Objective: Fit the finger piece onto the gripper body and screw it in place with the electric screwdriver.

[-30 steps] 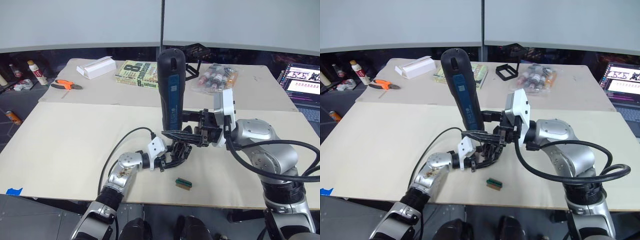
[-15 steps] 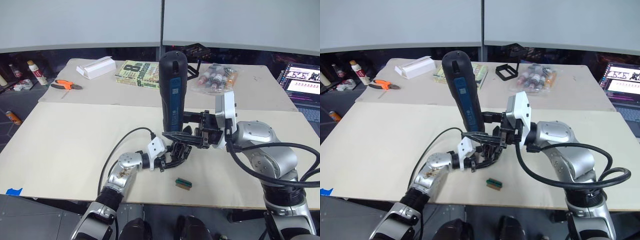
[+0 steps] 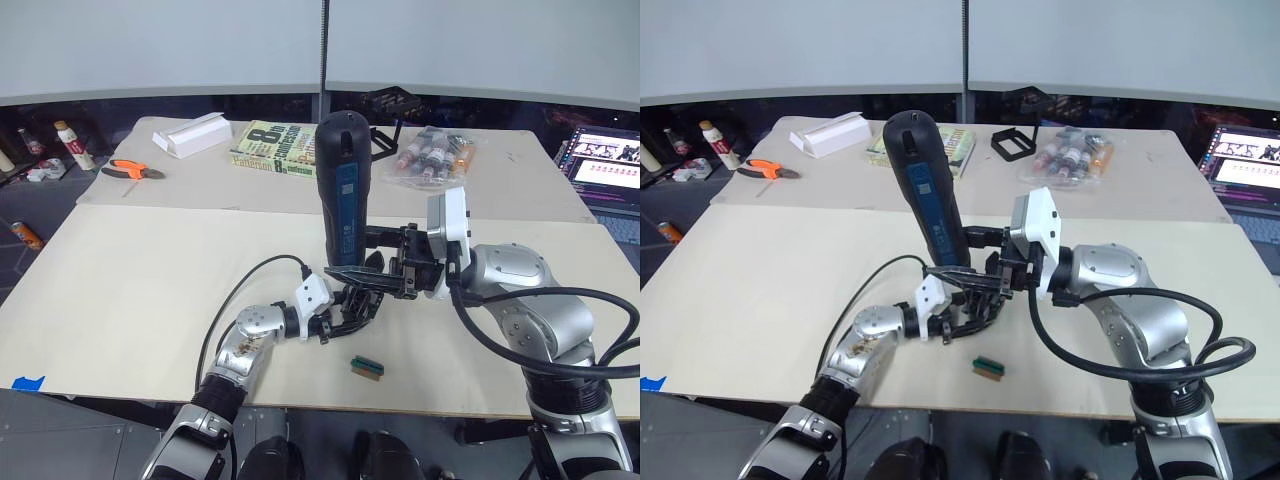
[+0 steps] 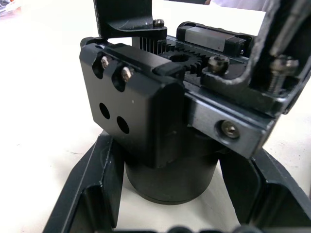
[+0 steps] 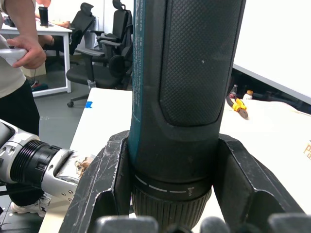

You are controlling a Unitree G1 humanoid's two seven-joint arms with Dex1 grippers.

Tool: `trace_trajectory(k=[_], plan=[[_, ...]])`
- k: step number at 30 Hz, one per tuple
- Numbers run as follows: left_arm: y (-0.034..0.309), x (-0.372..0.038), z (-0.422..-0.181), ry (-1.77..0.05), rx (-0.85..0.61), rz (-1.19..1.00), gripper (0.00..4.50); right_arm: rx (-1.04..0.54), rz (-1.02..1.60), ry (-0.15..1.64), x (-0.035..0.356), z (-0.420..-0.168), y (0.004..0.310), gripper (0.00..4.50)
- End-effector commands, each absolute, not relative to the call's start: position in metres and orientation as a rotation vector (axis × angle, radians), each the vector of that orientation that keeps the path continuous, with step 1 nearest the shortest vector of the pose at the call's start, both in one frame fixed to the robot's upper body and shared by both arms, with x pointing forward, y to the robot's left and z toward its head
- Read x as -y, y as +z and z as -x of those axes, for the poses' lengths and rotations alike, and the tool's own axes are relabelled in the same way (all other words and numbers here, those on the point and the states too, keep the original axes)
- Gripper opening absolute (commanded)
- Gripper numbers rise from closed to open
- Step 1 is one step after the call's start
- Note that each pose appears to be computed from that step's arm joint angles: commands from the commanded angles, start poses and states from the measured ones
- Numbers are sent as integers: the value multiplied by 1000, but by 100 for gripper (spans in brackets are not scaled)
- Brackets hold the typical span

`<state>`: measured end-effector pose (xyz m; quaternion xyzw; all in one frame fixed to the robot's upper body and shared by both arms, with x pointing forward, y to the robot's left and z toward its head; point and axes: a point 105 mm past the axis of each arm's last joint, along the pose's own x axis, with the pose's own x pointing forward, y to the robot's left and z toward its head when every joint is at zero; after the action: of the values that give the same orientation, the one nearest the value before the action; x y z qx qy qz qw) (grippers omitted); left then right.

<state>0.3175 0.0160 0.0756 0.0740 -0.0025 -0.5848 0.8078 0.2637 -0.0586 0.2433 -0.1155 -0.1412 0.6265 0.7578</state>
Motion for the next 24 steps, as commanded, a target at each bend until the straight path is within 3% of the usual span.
trace_trajectory(k=[1, 24], plan=[[77, -10, -311, -1279, 12, -146, 230, 394, 275, 1374, 59, -255, 258, 193], [76, -11, -311, -1282, 8, -142, 230, 269, 163, 1270, 70, -268, 223, 193]])
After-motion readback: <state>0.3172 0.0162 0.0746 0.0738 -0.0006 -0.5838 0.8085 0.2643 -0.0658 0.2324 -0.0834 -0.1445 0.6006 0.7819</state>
